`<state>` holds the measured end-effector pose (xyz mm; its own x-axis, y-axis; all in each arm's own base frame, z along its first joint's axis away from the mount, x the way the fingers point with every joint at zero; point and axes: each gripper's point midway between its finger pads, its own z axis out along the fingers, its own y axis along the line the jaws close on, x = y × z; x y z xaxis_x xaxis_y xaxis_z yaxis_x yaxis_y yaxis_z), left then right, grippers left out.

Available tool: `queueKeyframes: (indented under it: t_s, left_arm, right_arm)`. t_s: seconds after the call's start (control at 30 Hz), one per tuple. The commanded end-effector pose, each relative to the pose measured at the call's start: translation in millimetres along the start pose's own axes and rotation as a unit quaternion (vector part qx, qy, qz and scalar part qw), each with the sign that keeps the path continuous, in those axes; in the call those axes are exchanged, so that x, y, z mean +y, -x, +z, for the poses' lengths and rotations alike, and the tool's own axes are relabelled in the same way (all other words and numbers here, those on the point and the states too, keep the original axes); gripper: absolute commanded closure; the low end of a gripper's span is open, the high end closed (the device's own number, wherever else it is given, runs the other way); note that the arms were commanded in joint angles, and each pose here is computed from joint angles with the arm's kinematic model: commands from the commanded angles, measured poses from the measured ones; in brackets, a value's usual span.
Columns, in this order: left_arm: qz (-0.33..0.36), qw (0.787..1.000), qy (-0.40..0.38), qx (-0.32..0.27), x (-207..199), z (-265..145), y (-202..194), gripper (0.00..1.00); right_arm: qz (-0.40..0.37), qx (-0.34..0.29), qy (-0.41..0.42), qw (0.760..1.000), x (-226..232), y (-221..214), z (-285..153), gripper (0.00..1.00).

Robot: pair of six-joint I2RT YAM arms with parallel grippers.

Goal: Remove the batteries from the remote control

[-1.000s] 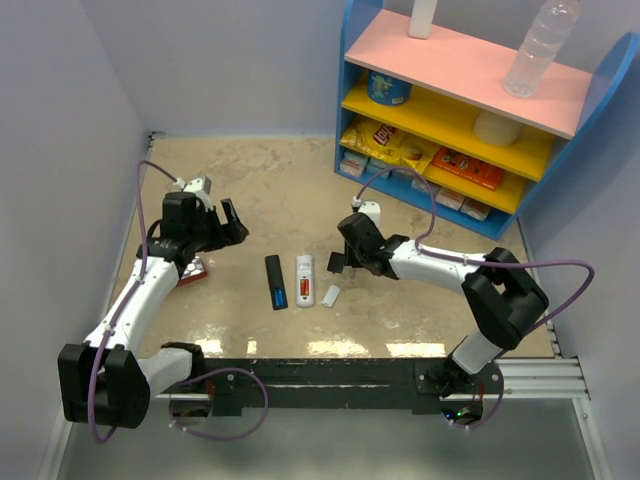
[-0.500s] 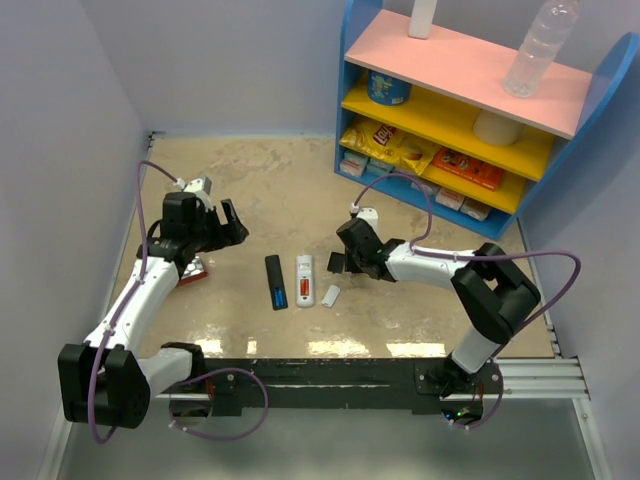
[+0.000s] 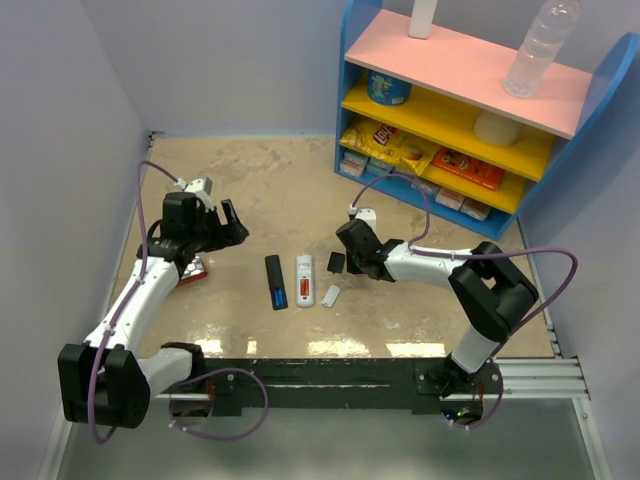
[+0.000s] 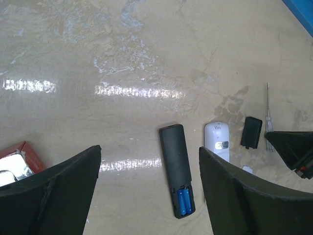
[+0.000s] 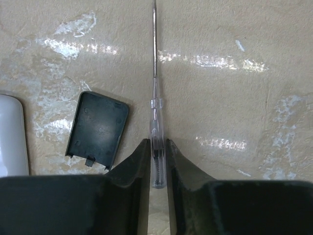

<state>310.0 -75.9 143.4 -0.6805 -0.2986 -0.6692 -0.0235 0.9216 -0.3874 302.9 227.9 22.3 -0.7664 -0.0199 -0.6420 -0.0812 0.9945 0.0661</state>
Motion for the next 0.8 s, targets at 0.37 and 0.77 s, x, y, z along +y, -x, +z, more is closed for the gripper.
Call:
queueKeyframes:
  t_s: [0.37, 0.77]
  left_arm:
    - [0.073, 0.989, -0.131, -0.008, -60, -9, -3, 0.19]
    - [0.015, 0.95, -0.31, 0.028, -130, -29, -33, 0.2]
  right_arm:
    - [-0.045, -0.056, 0.101, 0.992, 34, 58, -55, 1.0]
    - [0.002, -0.073, 0.322, 0.944, 99, 78, -130, 1.0]
